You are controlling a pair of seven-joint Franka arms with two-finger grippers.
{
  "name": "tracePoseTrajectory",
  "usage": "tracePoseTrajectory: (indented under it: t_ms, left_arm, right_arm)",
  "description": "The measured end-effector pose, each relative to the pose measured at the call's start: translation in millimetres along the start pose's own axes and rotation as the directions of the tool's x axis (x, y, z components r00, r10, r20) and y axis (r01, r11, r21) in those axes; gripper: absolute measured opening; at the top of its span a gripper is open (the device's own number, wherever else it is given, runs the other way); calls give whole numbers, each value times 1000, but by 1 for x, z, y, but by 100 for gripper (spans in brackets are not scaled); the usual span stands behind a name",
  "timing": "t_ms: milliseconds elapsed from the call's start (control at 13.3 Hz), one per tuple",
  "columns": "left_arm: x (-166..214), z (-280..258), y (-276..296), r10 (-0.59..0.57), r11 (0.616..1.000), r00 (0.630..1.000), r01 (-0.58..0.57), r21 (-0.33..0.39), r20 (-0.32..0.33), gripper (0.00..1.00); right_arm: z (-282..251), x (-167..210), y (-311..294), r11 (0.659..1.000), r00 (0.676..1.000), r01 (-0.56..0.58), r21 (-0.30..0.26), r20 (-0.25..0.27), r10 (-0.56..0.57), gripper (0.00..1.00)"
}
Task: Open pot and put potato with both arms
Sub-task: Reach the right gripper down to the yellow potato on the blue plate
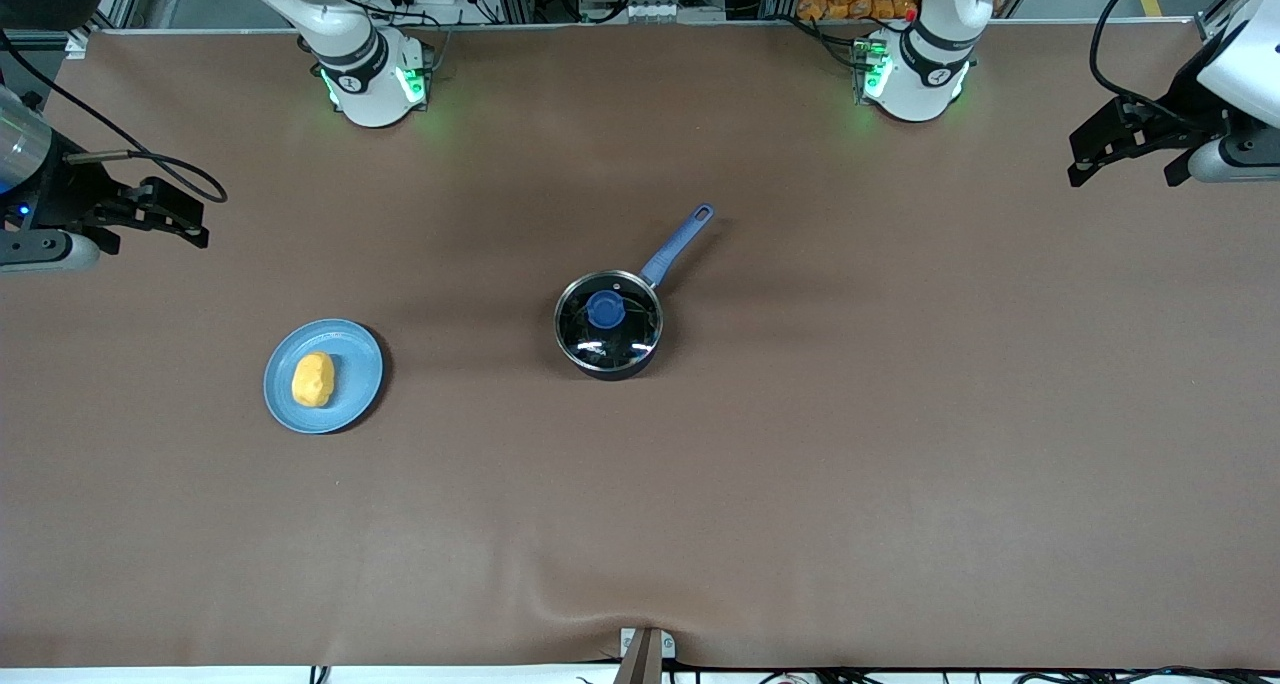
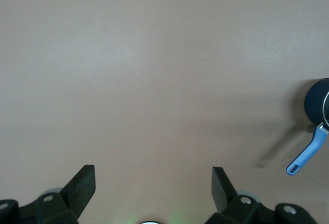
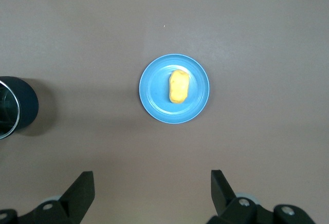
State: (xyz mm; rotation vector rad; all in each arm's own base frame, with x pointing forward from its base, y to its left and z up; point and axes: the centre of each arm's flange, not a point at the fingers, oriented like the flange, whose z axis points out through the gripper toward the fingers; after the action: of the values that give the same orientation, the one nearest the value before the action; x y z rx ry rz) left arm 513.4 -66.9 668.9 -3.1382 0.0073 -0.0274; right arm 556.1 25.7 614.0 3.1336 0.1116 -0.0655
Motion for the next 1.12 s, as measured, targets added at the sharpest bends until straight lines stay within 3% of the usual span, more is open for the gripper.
tracePoseTrajectory:
  t_ms: [675,900,1125]
  left_arm:
    - [0,-3,0,-1,1000,1000,1,-1,-7,100]
    - [1,-1,0,-1,1000,1000,1,0,-2,100]
    - [2,0,0,-1,1000,1000,1,0,0,100]
  right_arm:
    - [13,2,6,1000,1000,-10,0,9,10,100]
    - [64,10,15,1000,1000,-26,0,2,26,100]
    - [147,18,17,1000,999,-28,1,-35,28,100]
